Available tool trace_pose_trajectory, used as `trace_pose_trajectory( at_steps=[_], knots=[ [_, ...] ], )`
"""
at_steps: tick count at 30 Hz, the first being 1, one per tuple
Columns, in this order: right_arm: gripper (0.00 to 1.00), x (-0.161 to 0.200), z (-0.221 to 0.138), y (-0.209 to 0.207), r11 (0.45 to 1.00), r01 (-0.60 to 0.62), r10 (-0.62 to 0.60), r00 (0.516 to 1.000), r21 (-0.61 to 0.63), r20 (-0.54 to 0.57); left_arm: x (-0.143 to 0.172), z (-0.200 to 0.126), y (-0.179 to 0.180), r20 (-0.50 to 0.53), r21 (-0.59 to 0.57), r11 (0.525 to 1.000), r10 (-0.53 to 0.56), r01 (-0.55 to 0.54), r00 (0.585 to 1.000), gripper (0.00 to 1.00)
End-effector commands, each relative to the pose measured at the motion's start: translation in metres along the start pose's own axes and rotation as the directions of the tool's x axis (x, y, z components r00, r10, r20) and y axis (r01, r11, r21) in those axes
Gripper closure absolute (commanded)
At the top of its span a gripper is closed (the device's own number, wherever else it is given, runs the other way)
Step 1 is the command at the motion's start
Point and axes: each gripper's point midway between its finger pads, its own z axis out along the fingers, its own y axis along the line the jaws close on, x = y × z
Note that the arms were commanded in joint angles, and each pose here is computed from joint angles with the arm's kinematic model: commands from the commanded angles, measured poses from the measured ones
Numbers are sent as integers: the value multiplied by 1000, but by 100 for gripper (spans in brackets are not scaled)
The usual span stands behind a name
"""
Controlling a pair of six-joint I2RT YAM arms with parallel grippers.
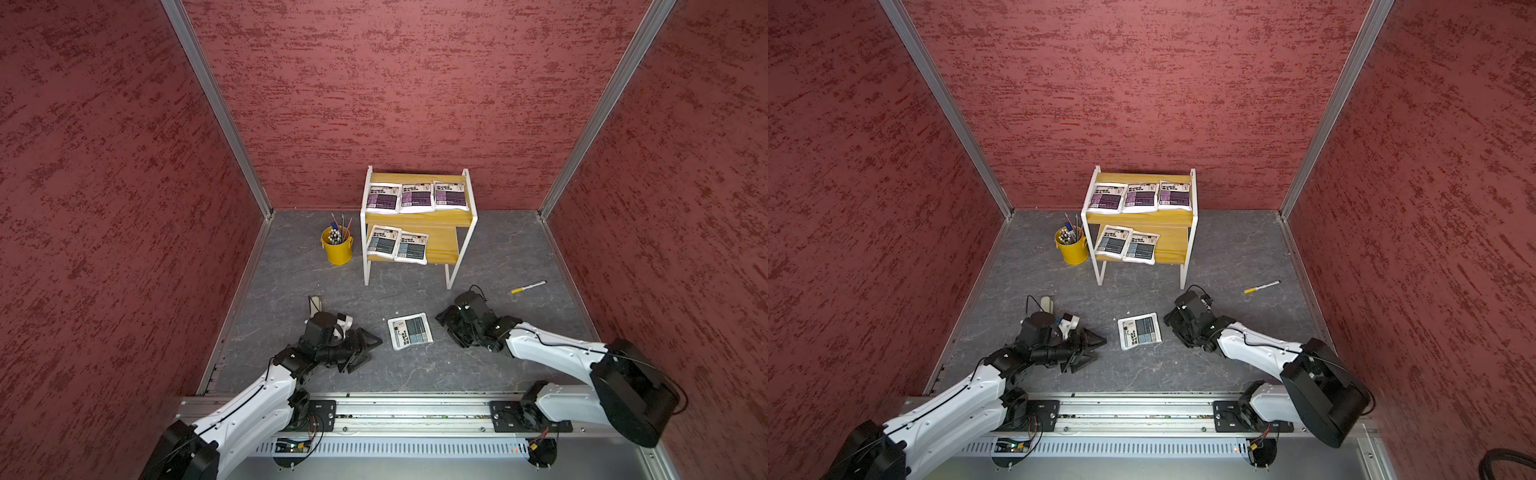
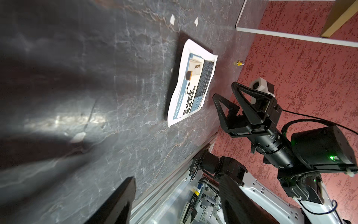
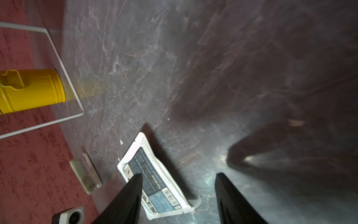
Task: Place the bagged coffee beans on the shelf by color
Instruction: Move the bagged coffee beans to the center of the board, then adjust the bagged coffee beans at the center of the board.
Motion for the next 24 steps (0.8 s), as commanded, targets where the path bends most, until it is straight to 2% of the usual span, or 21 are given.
trace_pose_trajectory(
  at_steps=[1, 9, 15, 20, 24],
  knots=[
    [37, 4, 3, 30, 990, 132, -135, 989, -57, -55, -7, 5, -17, 28, 54, 998, 37, -39, 999, 28],
    [38, 22, 20, 23, 991, 122, -128, 983, -57, -128, -7, 11, -15, 26, 52, 998, 29, -30, 999, 27],
    [38, 60, 24, 21, 986, 161, -169, 961, -54, -221, -9, 4, -15, 42, 56, 998, 22, -24, 999, 27],
    [38, 100, 9, 34, 977, 189, -211, 934, -101, -289, -15, -10, -16, 63, 71, 997, 3, -8, 998, 27],
    [37, 93, -13, 43, 961, 258, -276, 928, -103, -249, -20, -24, -13, 76, 71, 997, -15, 10, 997, 27]
  ],
)
